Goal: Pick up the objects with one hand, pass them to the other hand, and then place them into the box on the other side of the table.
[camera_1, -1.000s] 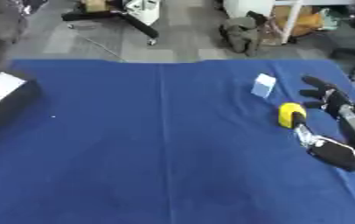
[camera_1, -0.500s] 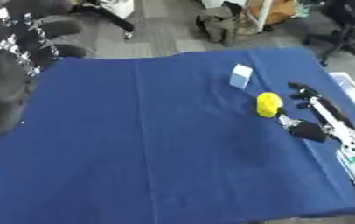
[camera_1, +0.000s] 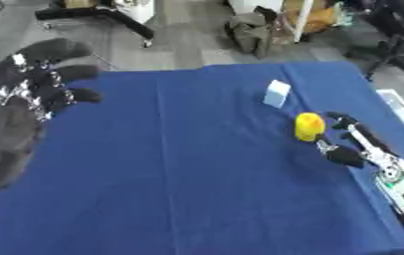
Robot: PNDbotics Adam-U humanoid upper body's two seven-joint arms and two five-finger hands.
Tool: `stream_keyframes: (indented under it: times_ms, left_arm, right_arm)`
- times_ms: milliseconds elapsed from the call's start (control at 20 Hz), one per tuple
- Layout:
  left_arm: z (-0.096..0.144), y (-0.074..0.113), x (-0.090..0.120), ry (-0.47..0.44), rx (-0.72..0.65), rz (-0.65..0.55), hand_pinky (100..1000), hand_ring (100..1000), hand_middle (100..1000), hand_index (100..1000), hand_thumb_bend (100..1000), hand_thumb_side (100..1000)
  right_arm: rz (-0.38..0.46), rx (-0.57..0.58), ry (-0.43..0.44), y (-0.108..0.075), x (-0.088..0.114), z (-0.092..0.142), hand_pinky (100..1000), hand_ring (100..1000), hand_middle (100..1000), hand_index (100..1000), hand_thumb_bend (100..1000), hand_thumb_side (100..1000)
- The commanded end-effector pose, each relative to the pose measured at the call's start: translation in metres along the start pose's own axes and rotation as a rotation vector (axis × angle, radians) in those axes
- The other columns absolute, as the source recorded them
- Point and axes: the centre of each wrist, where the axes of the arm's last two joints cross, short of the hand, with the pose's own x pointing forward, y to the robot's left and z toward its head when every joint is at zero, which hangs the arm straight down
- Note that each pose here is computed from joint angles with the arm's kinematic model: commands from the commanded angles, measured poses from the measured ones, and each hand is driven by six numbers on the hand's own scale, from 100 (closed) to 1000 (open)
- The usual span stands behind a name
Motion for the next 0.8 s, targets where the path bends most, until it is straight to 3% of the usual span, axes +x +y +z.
stream_keyframes:
  times_ms: [50,200,600,700,800]
  left_arm:
    - [-0.003,-0.004,0.006,-0.023,-0.013,-0.005,753,826,832,866,956,655]
    - [-0.003,-0.005,0.006,-0.025,-0.016,-0.002,753,824,830,866,955,655]
    - [-0.005,-0.007,0.006,-0.030,-0.029,-0.001,752,822,829,867,953,658]
    - [-0.005,-0.007,0.007,-0.031,-0.032,-0.004,752,822,829,867,953,659]
    - [-0.005,-0.007,0.007,-0.032,-0.034,-0.005,752,822,829,867,952,659]
  right_arm:
    - [0.056,-0.005,-0.001,-0.021,-0.001,-0.004,809,891,953,999,100,588]
    - [0.057,0.016,0.011,-0.017,-0.002,-0.006,808,890,947,992,100,636]
    - [0.081,0.052,0.041,-0.010,-0.006,-0.007,805,878,911,967,100,592]
    - [0.099,0.061,0.065,-0.008,-0.010,-0.006,801,870,898,957,100,535]
    - [0.120,0.057,0.088,-0.006,-0.013,-0.005,790,852,866,932,100,364]
